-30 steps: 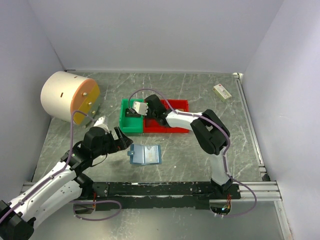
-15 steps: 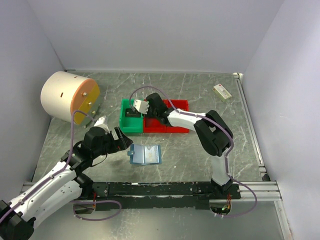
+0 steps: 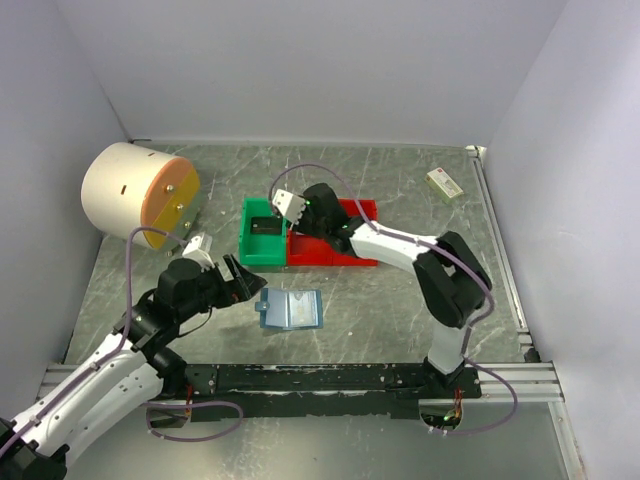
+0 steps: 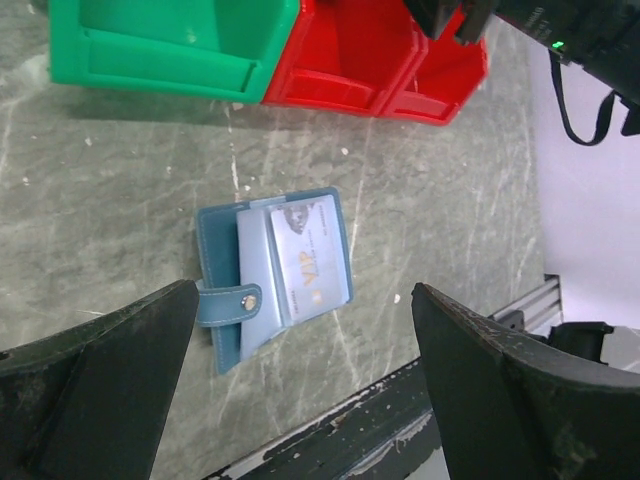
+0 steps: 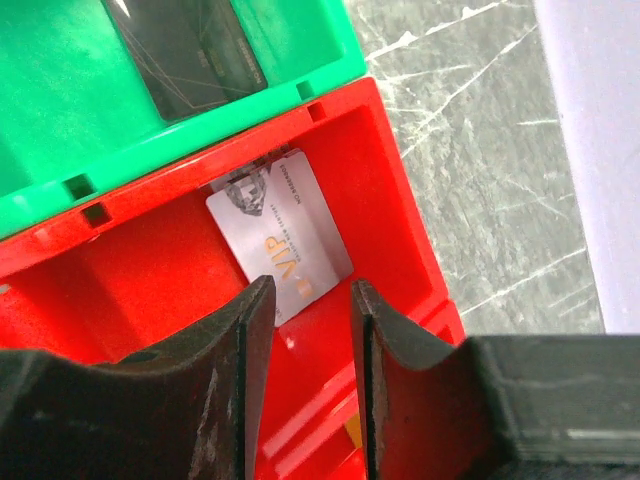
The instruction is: Take the credit cards out of the card holder
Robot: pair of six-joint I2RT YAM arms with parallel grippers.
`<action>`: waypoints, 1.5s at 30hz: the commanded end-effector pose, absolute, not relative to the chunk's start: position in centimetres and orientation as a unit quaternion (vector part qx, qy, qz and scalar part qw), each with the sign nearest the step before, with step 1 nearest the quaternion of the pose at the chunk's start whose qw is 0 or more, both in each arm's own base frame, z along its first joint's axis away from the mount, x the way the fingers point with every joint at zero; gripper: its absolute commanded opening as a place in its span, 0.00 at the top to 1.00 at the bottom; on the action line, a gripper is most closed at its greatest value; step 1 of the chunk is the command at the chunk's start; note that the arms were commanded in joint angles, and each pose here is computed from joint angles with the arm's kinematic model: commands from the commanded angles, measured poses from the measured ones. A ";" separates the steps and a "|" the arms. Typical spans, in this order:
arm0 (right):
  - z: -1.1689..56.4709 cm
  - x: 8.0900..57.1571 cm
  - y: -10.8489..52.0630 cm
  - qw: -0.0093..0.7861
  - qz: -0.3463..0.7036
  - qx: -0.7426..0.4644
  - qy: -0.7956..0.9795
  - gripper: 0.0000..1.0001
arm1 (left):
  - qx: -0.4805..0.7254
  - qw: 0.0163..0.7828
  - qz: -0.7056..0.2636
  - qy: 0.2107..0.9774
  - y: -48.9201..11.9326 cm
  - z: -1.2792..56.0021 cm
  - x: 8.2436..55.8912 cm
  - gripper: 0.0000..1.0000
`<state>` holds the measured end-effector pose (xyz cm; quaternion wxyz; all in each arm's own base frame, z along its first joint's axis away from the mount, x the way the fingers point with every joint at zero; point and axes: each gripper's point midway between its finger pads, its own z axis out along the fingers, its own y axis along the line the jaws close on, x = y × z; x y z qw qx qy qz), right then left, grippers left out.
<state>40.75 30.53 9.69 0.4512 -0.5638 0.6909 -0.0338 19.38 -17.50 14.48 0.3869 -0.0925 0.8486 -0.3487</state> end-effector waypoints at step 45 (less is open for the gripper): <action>2.2 40.8 31.4 0.302 0.040 -0.173 0.937 0.84 | -0.125 0.381 -0.426 0.811 -17.8 16.7 17.4 0.01</action>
